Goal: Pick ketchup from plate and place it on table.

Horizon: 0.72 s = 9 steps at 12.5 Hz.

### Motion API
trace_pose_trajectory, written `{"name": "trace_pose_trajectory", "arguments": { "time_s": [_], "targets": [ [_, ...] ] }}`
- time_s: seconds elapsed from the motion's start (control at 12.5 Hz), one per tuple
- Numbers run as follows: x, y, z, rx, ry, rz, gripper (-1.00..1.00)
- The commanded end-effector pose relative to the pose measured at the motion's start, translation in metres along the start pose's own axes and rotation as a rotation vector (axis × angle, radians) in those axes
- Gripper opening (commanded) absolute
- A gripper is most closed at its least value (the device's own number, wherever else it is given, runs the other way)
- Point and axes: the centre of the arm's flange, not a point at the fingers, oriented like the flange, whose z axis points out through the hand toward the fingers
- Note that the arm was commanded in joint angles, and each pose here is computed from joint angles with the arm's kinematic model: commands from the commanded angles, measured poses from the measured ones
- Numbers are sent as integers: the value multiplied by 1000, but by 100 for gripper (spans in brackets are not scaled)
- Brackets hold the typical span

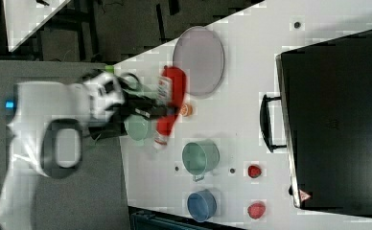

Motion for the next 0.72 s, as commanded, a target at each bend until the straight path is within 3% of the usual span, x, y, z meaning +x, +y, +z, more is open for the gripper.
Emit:
{"name": "trace_pose_trajectory", "arguments": {
  "time_s": [0.08, 0.32, 0.56, 0.72],
  "targets": [
    [-32, -19, 12, 2, 36, 67, 16],
    [-53, -17, 61, -13, 44, 55, 16],
    [-70, -6, 115, -83, 83, 24, 16],
    [-80, -2, 152, -94, 55, 53, 16]
  ]
}}
